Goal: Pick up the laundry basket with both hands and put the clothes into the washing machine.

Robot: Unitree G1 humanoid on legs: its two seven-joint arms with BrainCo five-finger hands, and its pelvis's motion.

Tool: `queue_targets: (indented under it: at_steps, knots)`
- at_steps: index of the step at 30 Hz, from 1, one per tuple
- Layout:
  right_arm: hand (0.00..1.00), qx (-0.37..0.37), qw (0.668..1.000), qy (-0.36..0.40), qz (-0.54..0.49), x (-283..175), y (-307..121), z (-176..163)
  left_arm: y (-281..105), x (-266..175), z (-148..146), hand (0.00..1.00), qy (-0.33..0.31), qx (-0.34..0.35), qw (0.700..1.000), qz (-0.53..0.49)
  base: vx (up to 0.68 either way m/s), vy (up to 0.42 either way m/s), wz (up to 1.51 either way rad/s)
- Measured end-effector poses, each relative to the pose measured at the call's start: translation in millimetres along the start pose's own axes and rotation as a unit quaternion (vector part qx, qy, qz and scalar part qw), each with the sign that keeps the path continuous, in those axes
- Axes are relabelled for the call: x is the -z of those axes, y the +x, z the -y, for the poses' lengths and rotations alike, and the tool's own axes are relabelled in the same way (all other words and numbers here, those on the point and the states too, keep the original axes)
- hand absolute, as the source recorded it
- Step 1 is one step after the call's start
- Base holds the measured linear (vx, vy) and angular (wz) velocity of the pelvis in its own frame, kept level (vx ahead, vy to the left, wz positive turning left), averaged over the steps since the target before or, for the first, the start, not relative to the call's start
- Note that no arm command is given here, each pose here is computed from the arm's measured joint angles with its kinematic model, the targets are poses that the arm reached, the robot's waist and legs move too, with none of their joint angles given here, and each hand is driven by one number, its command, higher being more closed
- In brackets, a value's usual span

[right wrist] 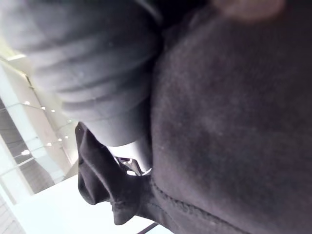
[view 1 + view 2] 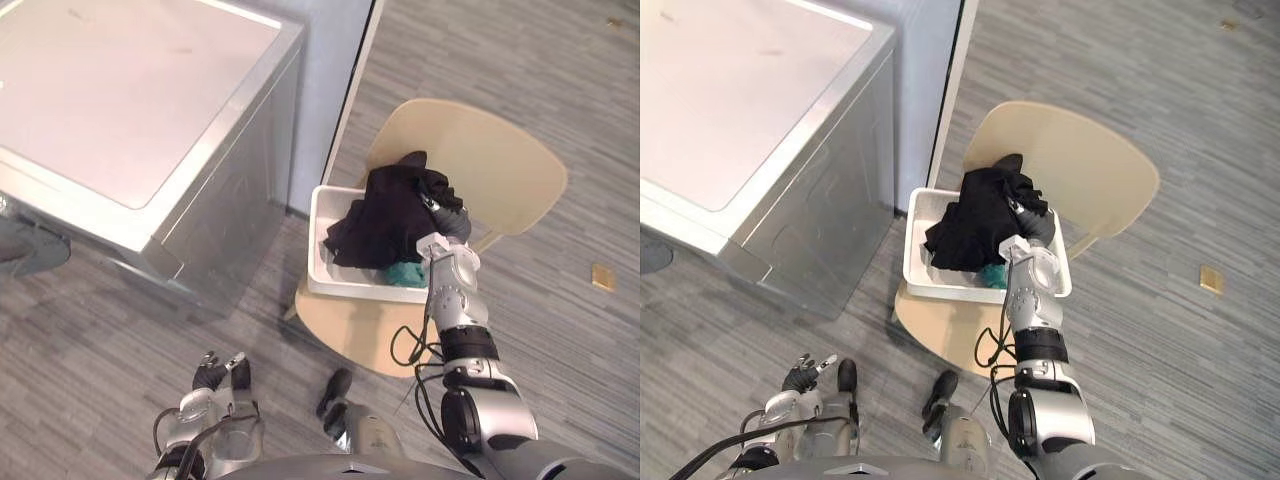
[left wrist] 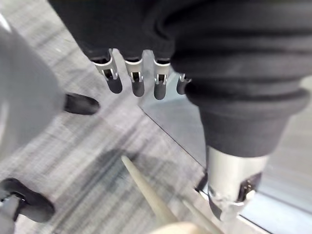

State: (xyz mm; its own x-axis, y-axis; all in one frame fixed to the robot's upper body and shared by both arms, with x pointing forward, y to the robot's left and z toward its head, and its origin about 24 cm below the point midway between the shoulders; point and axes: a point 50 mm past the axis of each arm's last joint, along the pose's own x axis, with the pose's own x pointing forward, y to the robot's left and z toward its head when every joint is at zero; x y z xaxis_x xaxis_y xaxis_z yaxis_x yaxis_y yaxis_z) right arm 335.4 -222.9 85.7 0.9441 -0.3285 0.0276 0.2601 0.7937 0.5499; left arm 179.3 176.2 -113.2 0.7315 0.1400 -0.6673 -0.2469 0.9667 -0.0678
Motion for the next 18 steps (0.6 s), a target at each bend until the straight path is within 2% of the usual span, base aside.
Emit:
queue_targets:
  at_steps: [5,11,13,18]
  knots:
    - [1.0,0.001,0.999,-0.031,0.011,-9.3,2.0,9.2,-13.5,-69.1,18.5,0.0,-0.002,0.06,0.986,0.155,0.03,0.022,-0.19]
    - [1.0,-0.018,0.998,-0.06,0.027,-21.9,0.2,12.8,-29.1,-135.1,20.4,0.0,-0.013,0.07,0.956,0.284,-0.01,0.046,-0.13]
    - [1.0,-0.023,0.998,-0.059,0.031,-24.0,0.0,10.9,-32.0,-145.8,21.9,0.0,-0.01,0.075,0.949,0.305,-0.03,0.029,-0.04]
    - [1.0,-0.046,0.996,-0.072,0.027,-26.1,-0.1,5.9,-39.3,-171.4,48.9,0.0,-0.016,0.144,0.929,0.342,-0.05,0.027,-0.15]
